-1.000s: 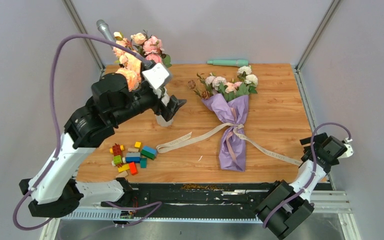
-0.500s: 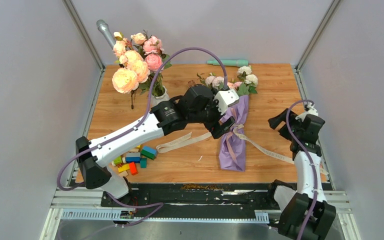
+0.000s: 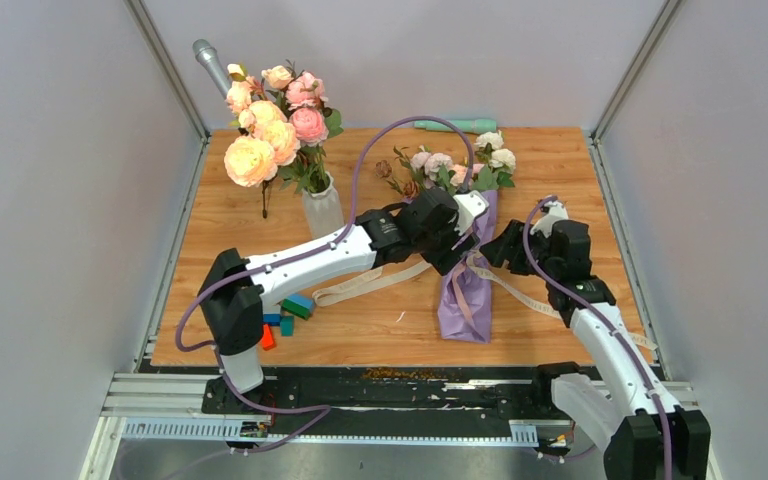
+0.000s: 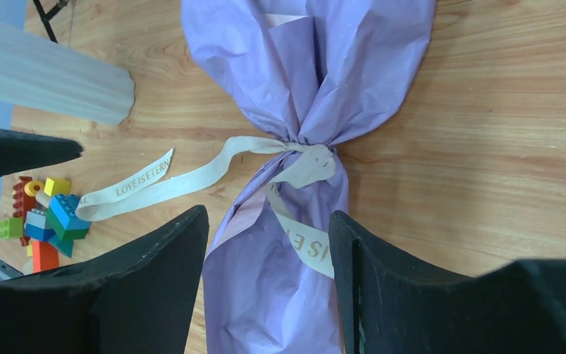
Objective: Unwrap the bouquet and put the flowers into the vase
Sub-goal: Untie the ribbon from the wrapping paper.
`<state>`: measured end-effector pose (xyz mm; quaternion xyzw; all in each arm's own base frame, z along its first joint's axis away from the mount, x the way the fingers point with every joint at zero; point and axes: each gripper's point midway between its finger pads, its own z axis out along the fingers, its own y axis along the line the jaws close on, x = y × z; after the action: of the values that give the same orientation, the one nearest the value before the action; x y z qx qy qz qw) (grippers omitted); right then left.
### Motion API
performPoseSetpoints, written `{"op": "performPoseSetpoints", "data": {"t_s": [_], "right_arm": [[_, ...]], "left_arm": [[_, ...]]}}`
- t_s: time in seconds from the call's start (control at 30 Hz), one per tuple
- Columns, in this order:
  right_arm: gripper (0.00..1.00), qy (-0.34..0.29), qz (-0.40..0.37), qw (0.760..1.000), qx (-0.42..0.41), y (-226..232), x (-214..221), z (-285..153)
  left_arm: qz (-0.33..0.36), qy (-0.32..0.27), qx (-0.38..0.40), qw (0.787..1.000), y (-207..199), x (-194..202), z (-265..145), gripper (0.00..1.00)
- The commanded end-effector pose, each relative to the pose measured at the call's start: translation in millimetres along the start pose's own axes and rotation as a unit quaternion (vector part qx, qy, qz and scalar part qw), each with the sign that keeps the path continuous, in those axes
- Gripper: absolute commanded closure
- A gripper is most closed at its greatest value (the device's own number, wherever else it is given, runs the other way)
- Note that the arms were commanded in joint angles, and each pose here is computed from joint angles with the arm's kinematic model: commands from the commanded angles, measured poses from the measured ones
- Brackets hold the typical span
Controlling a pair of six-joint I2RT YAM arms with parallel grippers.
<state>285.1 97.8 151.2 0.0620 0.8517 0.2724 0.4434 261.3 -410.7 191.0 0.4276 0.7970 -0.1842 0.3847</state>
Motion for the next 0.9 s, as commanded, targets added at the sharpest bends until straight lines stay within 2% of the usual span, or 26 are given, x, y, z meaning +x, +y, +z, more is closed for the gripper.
{"op": "performPoseSetpoints", "data": {"t_s": [0.0,0.13,0.5,0.63,0.8,0.87], "right_arm": [[0.36,-0.025,-0.015,0.998,0.048,-0.3,-9.5,2.2],[0.35,-0.007,-0.022,0.994,0.106,-11.8,2.4,7.4],[0.33,0.023,-0.022,0.995,0.091,1.8,25.1,32.7],[0.41,0.015,-0.018,0.992,0.121,-10.8,24.4,38.1],[0.6,0.015,-0.021,0.984,0.178,-32.5,22.7,32.8],[0.63,0.012,-0.018,0.979,0.204,-44.8,21.6,26.2]], "left_arm": [[-0.012,-0.015,-0.026,0.999,5.6,-4.6,14.5,0.22],[-0.014,-0.013,-0.044,0.999,10.8,2.1,29.6,0.25],[-0.05,-0.034,-0.083,0.995,24.1,7.4,53.1,0.28],[-0.062,-0.037,-0.083,0.994,23.9,13.1,53.2,0.28],[-0.071,-0.028,-0.08,0.994,22.9,22.0,55.3,0.29],[-0.073,-0.026,-0.079,0.994,22.1,24.7,54.7,0.29]]}}
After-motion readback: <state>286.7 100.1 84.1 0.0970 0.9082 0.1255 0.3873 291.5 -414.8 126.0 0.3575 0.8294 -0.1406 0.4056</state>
